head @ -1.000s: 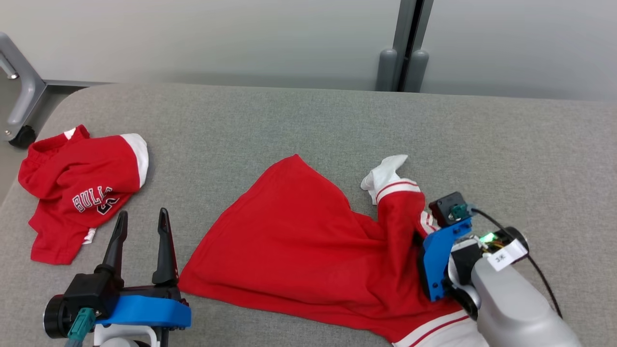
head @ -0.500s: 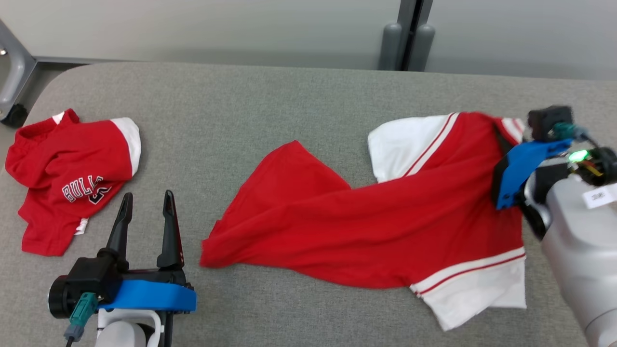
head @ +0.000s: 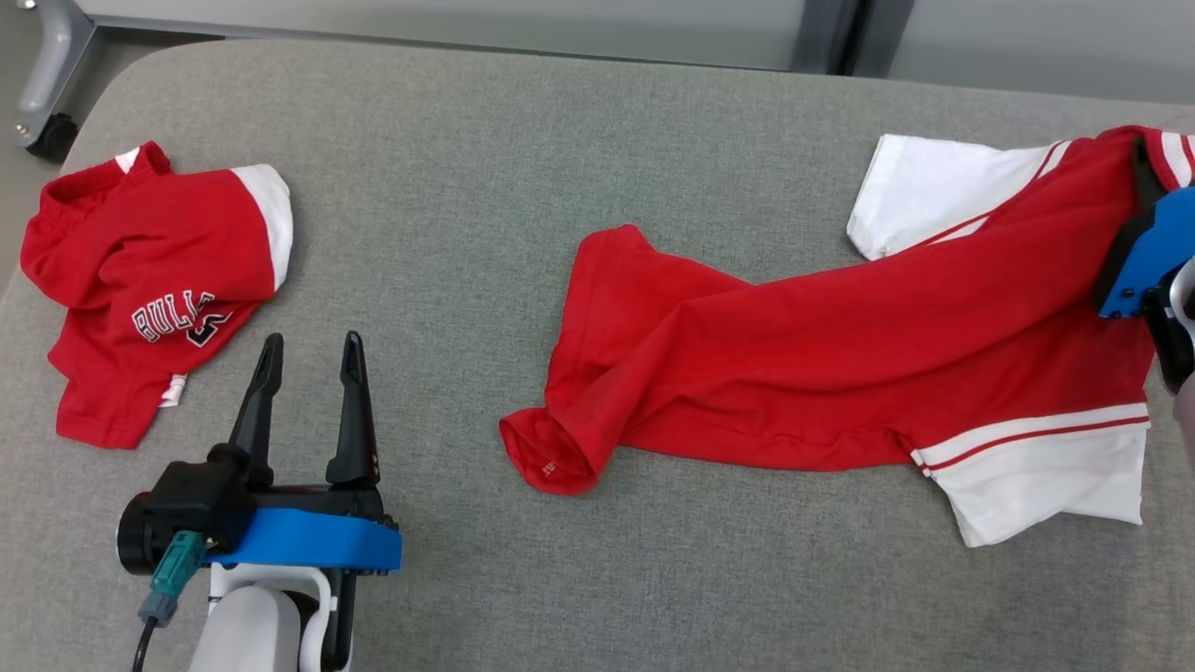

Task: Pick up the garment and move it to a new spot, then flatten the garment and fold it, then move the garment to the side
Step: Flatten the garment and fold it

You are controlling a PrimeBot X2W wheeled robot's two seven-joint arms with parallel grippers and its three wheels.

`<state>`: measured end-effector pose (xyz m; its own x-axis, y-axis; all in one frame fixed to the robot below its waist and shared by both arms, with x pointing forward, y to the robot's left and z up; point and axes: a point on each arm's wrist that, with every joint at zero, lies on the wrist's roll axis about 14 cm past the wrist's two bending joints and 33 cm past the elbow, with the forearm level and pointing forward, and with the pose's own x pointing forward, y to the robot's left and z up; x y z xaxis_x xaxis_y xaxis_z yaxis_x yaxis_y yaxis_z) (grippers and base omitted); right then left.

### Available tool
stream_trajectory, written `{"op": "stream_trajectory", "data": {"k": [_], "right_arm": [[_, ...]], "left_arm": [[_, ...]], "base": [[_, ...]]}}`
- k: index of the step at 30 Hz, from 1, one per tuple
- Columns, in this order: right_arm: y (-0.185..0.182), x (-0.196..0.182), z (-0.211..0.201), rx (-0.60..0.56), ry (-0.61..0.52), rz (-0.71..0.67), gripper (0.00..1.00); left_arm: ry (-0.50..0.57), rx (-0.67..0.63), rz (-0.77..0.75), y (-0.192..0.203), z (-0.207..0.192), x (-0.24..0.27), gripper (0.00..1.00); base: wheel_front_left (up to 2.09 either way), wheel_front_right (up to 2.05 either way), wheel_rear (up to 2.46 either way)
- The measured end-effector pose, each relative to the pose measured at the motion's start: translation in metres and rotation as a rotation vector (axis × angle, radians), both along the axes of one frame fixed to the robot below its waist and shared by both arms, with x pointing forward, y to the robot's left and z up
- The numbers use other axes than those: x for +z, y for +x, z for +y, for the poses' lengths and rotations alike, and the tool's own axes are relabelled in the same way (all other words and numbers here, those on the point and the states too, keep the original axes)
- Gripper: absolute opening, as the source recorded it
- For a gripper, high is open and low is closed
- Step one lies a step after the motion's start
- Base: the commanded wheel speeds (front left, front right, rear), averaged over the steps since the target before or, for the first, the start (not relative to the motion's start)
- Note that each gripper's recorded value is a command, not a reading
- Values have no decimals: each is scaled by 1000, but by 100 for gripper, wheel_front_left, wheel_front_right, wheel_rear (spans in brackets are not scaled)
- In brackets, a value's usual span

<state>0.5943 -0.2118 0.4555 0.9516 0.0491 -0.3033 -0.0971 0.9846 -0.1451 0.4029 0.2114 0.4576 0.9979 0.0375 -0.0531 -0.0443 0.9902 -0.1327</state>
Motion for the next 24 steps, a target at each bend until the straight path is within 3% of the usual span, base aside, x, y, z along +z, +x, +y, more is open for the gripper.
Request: {"op": "stream_trajectory", "data": {"k": [8, 16, 24], "right_arm": [[-4, 17, -1, -19, 27, -96, 100], [-31, 51, -9, -51, 47, -235, 100], [-88, 27, -11, -41, 24, -200, 100]], "left_arm": [[-3, -17, -9, 7, -5, 2, 100], [0, -41, -31, 2, -12, 10, 100], [-4, -78, -38, -5, -26, 12, 100]], "base": [[0, 0, 0], [0, 0, 0], [0, 0, 0]]}}
